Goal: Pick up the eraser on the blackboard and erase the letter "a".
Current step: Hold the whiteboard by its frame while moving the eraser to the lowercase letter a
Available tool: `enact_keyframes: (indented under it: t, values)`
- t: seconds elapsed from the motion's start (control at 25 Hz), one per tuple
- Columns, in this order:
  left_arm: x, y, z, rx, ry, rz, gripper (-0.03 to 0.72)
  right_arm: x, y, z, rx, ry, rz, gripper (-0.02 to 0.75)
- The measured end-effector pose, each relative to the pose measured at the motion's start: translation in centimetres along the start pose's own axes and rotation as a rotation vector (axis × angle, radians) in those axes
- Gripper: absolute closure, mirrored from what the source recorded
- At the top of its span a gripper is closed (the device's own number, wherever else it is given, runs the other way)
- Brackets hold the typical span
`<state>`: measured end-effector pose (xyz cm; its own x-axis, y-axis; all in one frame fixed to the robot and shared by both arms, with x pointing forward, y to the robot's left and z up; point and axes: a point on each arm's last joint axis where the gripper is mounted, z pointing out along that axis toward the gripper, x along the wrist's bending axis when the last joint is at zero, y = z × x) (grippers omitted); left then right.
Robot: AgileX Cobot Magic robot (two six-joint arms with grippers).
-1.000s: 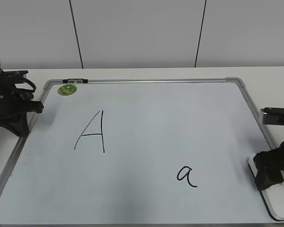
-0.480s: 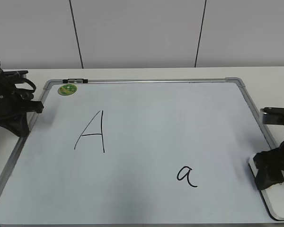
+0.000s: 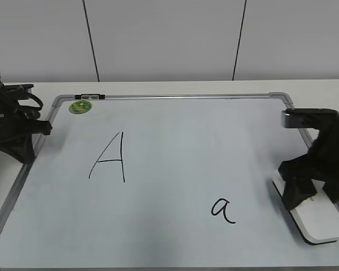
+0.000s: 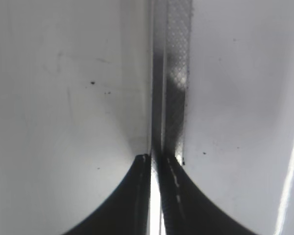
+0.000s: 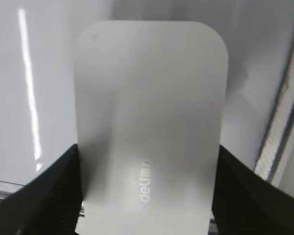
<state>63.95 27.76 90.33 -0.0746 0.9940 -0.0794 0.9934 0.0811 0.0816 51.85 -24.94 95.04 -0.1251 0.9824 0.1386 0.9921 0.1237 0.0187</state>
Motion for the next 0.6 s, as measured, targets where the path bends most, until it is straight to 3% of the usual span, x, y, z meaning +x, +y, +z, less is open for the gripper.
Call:
enact_keyframes:
  t: [0.24,0.6]
  values:
    - [0.0,0.0,0.0,0.000,-0.001,-0.001,0.648,3.9,2.4,0.3,0.028,-0.089,-0.122,0.225]
    - [0.0,0.0,0.0,0.000,-0.001,-0.001,0.648,6.0,5.1,2.0,0.036,-0.089,-0.144,0.225]
